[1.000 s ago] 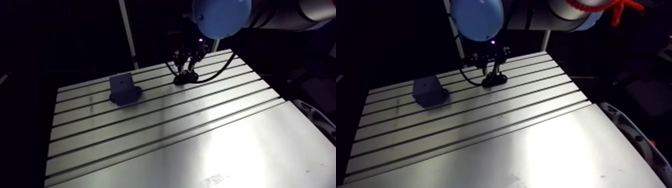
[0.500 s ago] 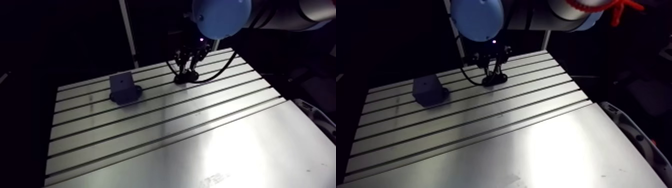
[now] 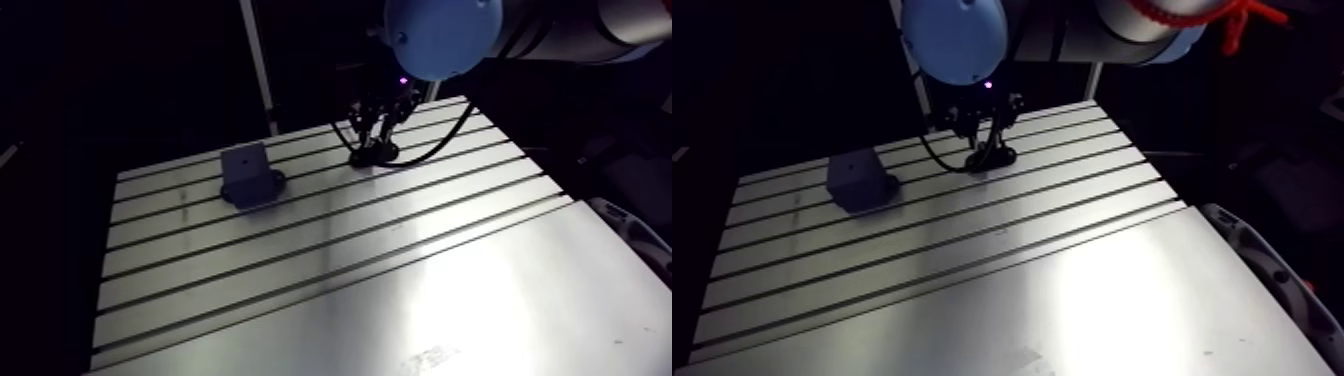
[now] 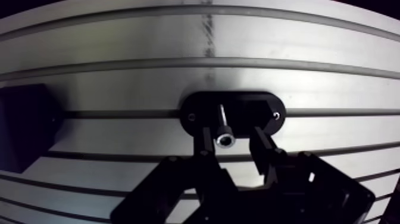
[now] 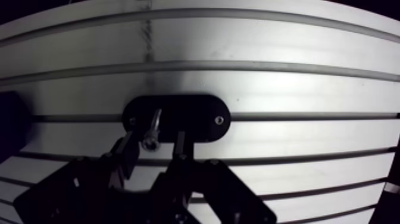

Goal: Pick up the M10 bolt and insert it into the hole until fully seated.

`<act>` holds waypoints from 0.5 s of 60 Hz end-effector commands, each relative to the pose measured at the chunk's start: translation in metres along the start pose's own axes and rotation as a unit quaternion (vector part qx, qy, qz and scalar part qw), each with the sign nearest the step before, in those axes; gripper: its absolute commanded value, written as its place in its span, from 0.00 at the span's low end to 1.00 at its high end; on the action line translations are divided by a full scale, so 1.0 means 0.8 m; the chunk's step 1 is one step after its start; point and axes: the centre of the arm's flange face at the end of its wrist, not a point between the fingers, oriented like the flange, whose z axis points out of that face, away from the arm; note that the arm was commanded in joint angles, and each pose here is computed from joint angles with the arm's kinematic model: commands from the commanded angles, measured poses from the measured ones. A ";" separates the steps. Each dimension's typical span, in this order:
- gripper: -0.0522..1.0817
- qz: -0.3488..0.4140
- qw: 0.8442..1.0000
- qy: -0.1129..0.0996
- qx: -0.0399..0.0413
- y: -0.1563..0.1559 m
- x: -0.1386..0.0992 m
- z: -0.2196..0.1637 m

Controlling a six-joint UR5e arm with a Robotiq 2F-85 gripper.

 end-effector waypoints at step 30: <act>0.58 -0.003 1.000 0.001 0.002 -0.003 0.003 0.000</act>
